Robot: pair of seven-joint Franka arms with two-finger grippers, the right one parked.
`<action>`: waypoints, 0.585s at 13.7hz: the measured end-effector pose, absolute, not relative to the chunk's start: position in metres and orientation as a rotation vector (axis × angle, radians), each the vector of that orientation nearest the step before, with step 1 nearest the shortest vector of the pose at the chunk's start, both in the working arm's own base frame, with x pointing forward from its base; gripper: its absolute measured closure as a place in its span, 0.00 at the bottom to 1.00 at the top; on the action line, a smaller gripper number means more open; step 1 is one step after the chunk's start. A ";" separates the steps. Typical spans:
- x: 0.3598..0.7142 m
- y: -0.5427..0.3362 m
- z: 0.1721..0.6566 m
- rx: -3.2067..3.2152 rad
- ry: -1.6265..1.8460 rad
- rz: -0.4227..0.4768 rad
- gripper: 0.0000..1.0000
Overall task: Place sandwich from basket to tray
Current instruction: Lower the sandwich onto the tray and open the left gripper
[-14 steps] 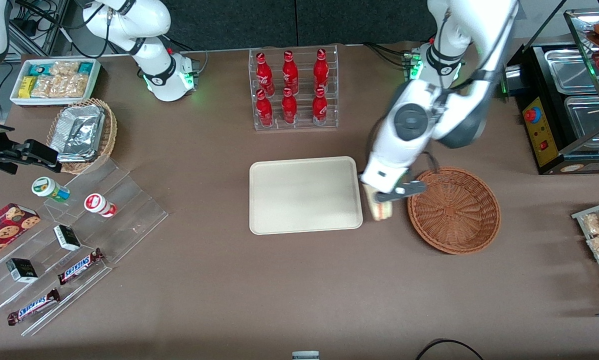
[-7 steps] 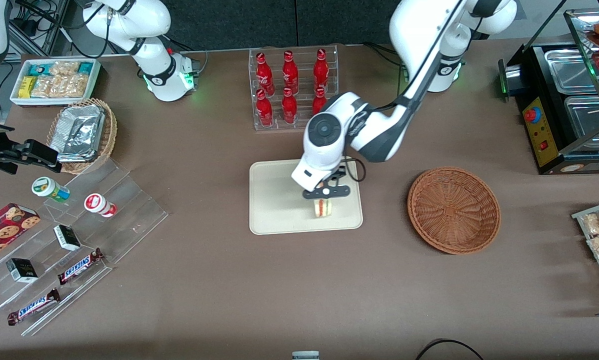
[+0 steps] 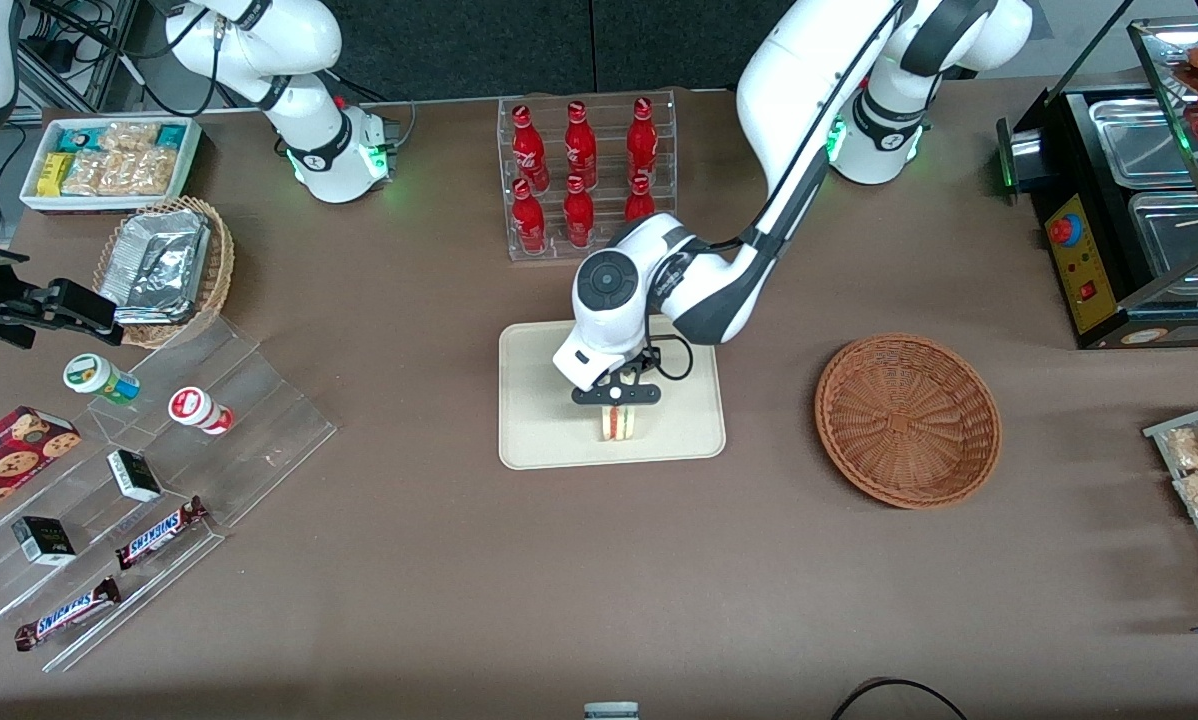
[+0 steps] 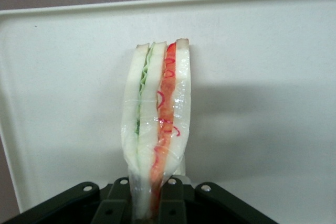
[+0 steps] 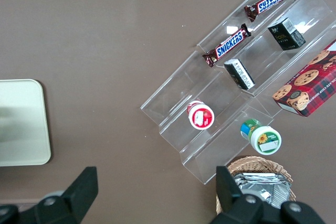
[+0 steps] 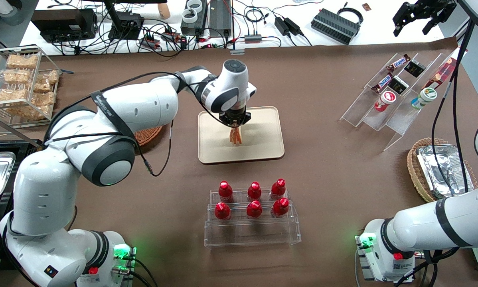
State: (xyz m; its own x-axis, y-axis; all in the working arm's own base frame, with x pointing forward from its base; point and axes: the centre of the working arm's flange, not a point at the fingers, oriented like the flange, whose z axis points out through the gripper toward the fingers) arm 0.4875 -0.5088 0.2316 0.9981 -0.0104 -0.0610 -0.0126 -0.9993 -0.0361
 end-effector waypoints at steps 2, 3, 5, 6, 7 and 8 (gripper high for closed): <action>0.484 -0.514 0.225 -3.104 0.036 0.085 0.84; 0.483 -0.517 0.226 -3.106 0.044 0.079 0.77; 0.482 -0.518 0.226 -3.106 0.049 0.078 0.57; 0.482 -0.518 0.226 -3.105 0.049 0.078 0.48; 0.482 -0.518 0.225 -3.104 0.048 0.079 0.37; 0.483 -0.518 0.225 -3.105 0.046 0.076 0.29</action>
